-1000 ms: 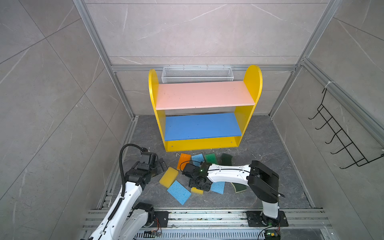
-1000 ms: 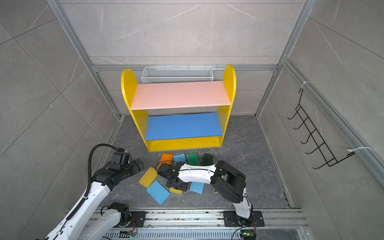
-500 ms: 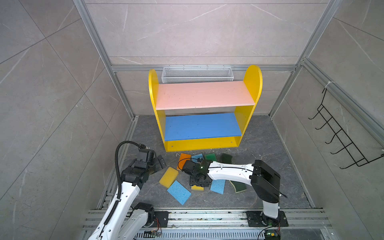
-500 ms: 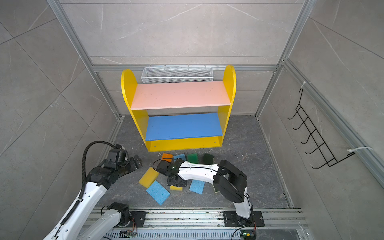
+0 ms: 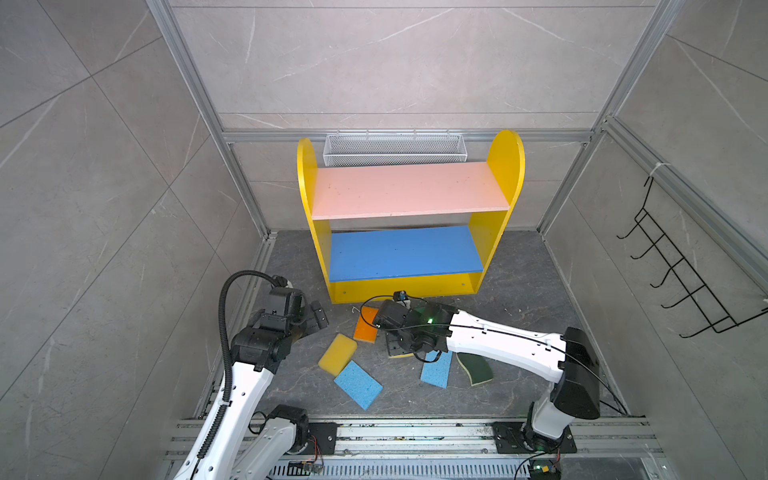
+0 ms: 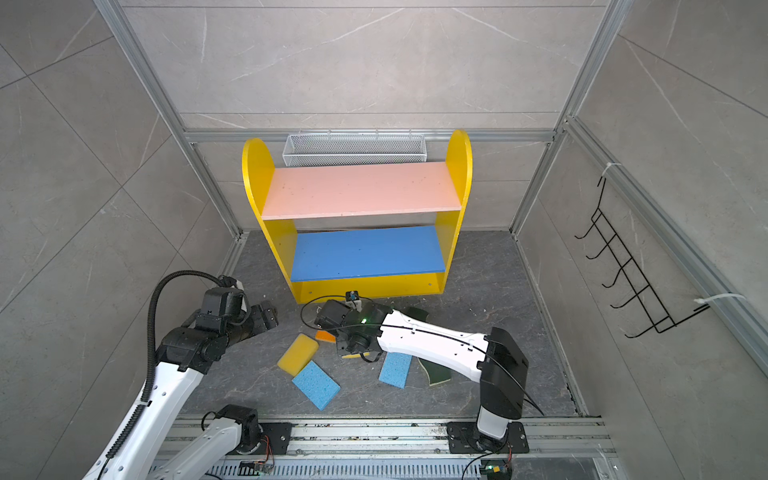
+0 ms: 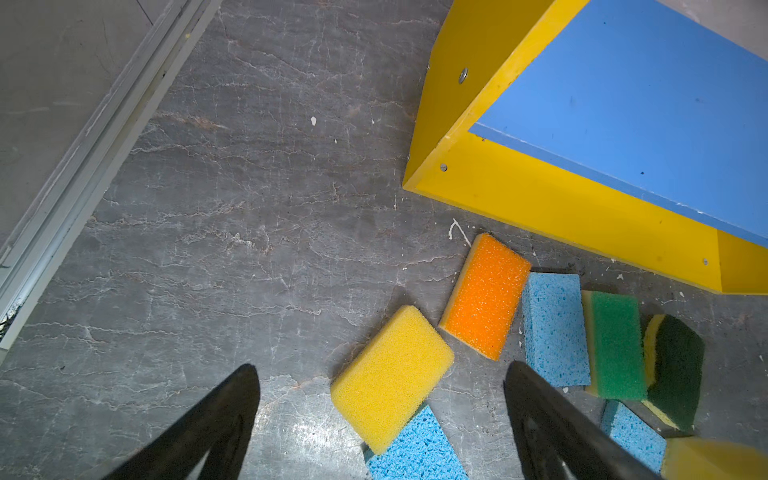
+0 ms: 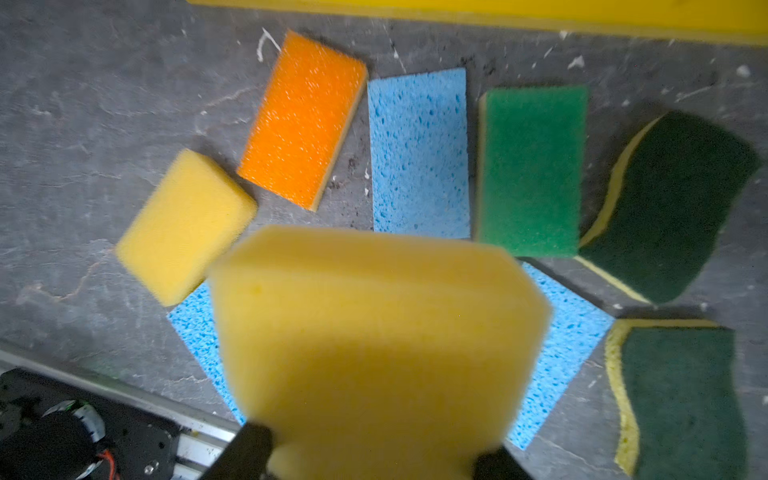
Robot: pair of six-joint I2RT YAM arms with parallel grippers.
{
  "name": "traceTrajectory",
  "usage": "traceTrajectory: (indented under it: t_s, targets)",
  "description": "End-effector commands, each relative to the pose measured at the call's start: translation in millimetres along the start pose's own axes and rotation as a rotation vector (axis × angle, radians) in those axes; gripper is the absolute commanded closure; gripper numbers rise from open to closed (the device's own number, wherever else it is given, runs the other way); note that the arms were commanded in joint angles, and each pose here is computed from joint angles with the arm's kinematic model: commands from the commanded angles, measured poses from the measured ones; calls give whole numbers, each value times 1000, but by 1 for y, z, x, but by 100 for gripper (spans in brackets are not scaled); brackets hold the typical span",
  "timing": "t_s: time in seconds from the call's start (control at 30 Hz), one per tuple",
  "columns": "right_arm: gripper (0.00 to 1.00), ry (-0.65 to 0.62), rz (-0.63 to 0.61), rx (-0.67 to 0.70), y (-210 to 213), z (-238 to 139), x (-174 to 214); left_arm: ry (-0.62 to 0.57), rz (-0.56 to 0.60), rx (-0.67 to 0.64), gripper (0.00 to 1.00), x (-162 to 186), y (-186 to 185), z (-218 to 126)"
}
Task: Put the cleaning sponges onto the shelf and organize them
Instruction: 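Lift the yellow sponge with the right gripper up to the pink shelf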
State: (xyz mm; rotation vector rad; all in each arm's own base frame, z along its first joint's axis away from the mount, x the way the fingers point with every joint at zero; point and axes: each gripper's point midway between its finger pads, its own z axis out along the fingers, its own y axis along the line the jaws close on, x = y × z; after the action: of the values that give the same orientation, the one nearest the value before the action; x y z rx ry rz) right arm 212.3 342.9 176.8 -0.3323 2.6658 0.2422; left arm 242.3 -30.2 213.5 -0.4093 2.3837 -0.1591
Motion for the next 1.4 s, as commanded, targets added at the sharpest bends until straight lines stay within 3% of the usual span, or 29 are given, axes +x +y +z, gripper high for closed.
traceTrajectory:
  t_s: [0.0,0.63,1.37]
  targets:
    - [43,-103,-100,56,-20,-47,-26,-6,33,-1,5,-7,-3,-7]
    - [45,-420,-107,-56,-57,-179,-132,-62,18,-31,6,-17,7,-31]
    - [43,-779,-107,182,-139,-260,-243,-113,13,-54,6,-30,12,-53]
